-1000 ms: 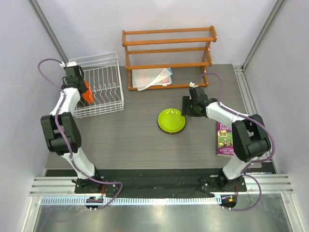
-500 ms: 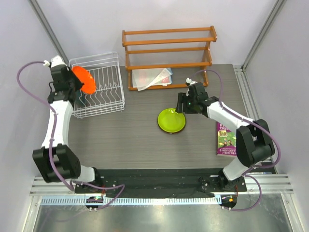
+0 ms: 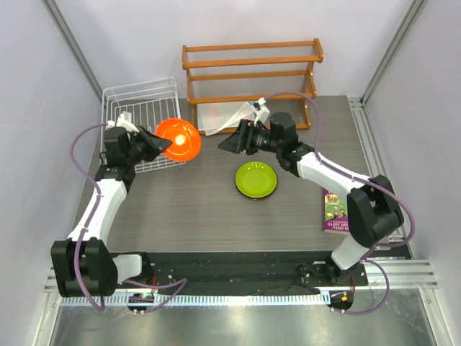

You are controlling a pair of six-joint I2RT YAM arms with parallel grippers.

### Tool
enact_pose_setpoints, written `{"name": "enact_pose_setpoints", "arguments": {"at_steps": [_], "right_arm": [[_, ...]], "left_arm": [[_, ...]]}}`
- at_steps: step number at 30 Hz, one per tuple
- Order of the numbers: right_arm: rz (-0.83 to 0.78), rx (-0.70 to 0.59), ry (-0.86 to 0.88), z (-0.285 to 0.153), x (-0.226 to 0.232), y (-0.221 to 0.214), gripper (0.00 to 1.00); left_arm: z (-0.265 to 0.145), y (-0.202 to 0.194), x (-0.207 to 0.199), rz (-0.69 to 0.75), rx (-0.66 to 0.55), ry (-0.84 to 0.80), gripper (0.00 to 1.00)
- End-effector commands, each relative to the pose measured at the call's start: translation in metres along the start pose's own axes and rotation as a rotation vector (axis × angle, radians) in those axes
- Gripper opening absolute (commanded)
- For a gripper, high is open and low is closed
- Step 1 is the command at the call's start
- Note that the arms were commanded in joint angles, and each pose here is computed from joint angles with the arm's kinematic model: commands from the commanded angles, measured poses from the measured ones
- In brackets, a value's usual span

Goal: Unload the plates from the dish rack

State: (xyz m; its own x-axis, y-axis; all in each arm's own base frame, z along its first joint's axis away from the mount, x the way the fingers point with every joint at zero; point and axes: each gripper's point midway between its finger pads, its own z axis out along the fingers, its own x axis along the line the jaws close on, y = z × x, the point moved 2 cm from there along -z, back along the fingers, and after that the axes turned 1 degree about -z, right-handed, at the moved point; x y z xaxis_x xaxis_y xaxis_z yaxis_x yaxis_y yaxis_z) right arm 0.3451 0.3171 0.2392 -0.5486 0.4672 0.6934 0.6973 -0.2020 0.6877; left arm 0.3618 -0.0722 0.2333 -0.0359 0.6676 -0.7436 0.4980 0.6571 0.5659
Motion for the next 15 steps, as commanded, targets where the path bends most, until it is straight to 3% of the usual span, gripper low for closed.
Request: {"name": "enact_pose_setpoints", "arguments": {"at_steps": [1, 9, 13, 15], "right_arm": [[0.043, -0.015, 0.194, 0.018, 0.035, 0.000, 0.70], [0.062, 0.005, 0.204, 0.033, 0.027, -0.012, 0.69], [0.059, -0.007, 0.218, 0.034, 0.025, -0.013, 0.53], [0.058, -0.004, 0.225, 0.035, 0.025, -0.015, 0.50]], "left_arm": [[-0.012, -0.010, -0.069, -0.001, -0.012, -0.286, 0.00], [-0.019, -0.033, -0.081, -0.006, 0.020, -0.336, 0.00], [-0.019, -0.037, -0.077, -0.003, 0.028, -0.327, 0.00], [-0.018, -0.039, -0.076, -0.002, 0.036, -0.327, 0.00]]}}
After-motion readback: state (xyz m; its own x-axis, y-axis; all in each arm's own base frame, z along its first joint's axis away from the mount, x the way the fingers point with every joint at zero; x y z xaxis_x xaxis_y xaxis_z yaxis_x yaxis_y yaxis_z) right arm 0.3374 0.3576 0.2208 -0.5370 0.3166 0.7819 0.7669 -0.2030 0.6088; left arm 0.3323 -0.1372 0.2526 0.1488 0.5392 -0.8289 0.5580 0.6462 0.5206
